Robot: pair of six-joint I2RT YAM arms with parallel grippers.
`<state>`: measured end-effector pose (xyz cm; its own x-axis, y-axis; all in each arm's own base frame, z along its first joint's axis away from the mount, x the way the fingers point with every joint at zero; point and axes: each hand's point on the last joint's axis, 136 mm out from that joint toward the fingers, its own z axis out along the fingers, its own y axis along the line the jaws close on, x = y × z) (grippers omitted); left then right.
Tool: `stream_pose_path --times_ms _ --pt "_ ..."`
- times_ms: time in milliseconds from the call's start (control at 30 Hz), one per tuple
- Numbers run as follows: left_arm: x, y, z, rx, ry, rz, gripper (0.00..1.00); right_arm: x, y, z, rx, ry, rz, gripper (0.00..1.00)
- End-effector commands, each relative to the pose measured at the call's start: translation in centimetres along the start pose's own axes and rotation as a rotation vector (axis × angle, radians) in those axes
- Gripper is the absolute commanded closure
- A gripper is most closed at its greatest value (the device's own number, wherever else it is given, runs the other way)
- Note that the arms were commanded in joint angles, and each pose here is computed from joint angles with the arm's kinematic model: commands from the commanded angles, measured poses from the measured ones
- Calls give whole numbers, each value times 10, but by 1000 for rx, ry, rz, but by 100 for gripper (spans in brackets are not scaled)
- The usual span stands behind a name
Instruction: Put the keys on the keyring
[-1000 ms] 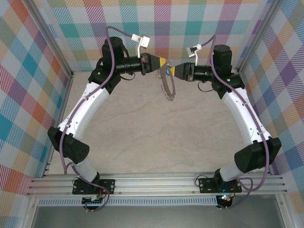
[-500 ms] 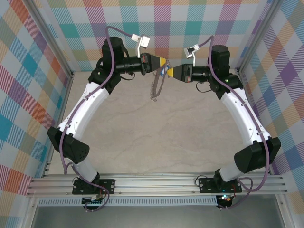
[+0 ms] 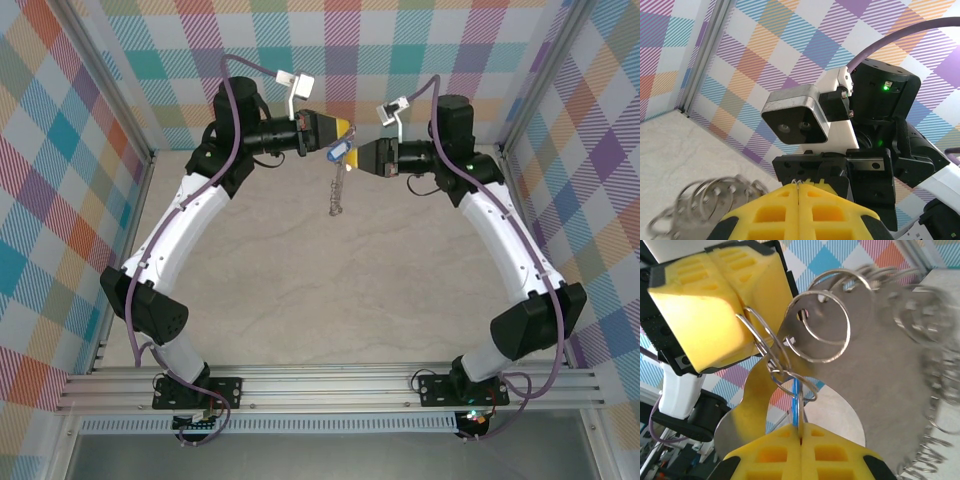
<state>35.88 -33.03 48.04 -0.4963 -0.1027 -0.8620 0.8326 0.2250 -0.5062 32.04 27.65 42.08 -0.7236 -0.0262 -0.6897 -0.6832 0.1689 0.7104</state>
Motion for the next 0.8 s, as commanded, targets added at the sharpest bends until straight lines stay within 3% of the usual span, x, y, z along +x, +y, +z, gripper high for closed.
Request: stream_pose_path --times_ms 0,67,167,200,467,767 --pt "-29 -37 -11 62 -82 101 100 5 11 5 -47 43 -21 100" --pt "-29 -36 -10 63 -81 100 100 4 9 5 -29 40 -21 98" --pt "-29 -36 -10 64 -81 100 100 4 5 -1 10 26 -19 66" --pt "-30 -36 -10 64 -83 101 100 4 4 -4 21 20 -17 61" --pt "-30 -39 -10 73 -79 104 100 -6 7 -38 84 -80 -24 59" --pt "-30 -42 -11 84 -74 105 100 -43 21 -44 77 -195 -79 59"
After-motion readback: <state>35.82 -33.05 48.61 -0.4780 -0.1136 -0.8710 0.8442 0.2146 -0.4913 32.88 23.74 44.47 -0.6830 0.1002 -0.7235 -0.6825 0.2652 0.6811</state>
